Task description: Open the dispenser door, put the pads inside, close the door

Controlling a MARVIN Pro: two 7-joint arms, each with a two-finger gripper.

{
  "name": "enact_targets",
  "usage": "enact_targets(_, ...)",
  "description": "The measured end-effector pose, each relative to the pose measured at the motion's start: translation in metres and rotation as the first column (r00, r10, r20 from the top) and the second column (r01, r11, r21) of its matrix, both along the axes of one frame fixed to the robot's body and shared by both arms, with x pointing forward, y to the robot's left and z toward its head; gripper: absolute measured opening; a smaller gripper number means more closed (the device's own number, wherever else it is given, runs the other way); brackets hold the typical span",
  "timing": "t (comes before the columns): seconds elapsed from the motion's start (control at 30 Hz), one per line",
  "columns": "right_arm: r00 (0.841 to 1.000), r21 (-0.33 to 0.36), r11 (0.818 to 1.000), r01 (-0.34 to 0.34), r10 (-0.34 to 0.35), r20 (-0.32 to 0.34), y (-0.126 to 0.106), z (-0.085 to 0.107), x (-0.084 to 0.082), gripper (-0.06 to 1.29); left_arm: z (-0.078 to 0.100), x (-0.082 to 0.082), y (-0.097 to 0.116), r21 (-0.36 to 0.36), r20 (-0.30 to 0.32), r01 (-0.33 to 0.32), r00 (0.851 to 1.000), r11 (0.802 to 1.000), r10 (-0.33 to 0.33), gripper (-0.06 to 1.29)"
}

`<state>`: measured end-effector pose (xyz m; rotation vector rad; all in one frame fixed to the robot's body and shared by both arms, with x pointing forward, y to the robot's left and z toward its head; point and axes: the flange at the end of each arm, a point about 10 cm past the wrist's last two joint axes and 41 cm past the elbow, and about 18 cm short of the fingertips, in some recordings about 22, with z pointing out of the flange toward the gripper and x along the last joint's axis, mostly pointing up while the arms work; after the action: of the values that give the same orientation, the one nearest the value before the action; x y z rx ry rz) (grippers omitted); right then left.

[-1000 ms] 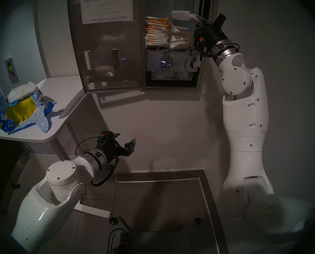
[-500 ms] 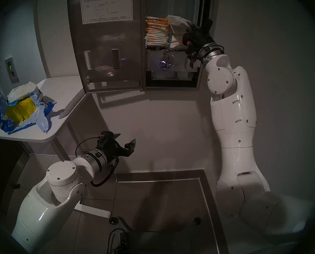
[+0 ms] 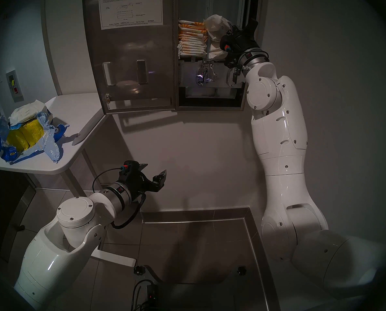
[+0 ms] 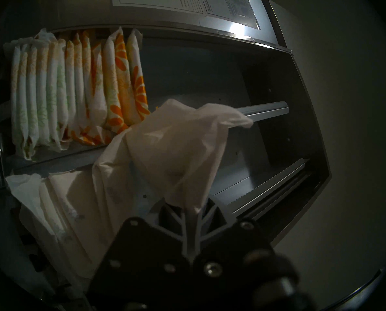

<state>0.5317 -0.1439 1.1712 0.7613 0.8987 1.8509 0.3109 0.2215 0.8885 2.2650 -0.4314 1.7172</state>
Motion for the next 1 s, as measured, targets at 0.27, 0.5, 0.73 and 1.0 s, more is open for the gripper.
enact_targets(0.27, 0.999, 0.017, 0.999, 0.050, -0.050, 0.008, -0.017, 0.003, -0.003, -0.04, 0.000, 0.000, 0.000, 0.000, 0.000, 0.000, 1.000, 1.000, 0.000, 1.21)
enact_targets(0.5, 0.998, 0.017, 0.998, 0.069, -0.069, 0.009, -0.025, 0.001, -0.005, -0.04, 0.000, 0.000, 0.000, 0.000, -0.001, 0.000, 1.000, 1.000, 0.000, 1.21)
enact_targets(0.73, 0.998, 0.018, 0.998, 0.062, -0.062, 0.003, -0.021, 0.000, -0.004, -0.04, 0.000, 0.000, 0.000, 0.000, -0.001, 0.000, 1.000, 1.000, 0.000, 1.21)
enact_targets(1.0, 0.999, 0.009, 0.999, 0.042, -0.042, -0.021, -0.005, -0.005, 0.006, -0.04, 0.000, 0.000, 0.000, 0.000, -0.001, 0.000, 1.000, 1.000, 0.000, 1.21)
